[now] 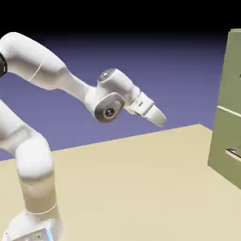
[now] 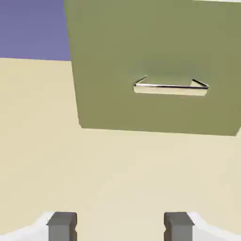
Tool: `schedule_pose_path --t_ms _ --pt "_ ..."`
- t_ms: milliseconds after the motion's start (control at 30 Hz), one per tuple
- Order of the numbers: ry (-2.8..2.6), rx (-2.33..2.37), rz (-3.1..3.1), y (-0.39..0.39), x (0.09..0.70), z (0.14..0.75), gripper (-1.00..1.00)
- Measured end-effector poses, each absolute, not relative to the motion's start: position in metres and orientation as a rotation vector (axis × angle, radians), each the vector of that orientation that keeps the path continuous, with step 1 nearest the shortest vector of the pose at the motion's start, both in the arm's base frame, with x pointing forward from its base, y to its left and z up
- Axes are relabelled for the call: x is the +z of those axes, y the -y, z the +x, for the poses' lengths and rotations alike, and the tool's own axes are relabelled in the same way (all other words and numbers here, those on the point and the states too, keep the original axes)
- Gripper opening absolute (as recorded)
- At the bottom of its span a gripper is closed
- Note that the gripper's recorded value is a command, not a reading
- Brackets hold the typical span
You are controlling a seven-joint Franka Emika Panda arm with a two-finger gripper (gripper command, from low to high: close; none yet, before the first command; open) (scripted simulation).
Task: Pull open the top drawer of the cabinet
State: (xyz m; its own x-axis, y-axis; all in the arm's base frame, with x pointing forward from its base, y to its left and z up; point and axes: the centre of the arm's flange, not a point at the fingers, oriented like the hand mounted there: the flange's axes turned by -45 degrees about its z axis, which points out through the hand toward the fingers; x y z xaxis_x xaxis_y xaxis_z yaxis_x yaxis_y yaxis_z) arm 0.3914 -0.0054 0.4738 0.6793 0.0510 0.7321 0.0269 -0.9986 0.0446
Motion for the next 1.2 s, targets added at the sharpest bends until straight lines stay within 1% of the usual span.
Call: schedule_pose_path --t_ms 333,667,933,1200 --pt "-0.021 1.452 2.574 0.065 0.598 0.382 0.0" --pt "-0.129 1.574 2.273 0.07 0.698 0.36 0.0" --pt "-0.307 1.59 2.026 0.041 0.749 0.365 0.0" --pt "-0.535 1.534 1.791 0.003 0.766 0.406 0.0"
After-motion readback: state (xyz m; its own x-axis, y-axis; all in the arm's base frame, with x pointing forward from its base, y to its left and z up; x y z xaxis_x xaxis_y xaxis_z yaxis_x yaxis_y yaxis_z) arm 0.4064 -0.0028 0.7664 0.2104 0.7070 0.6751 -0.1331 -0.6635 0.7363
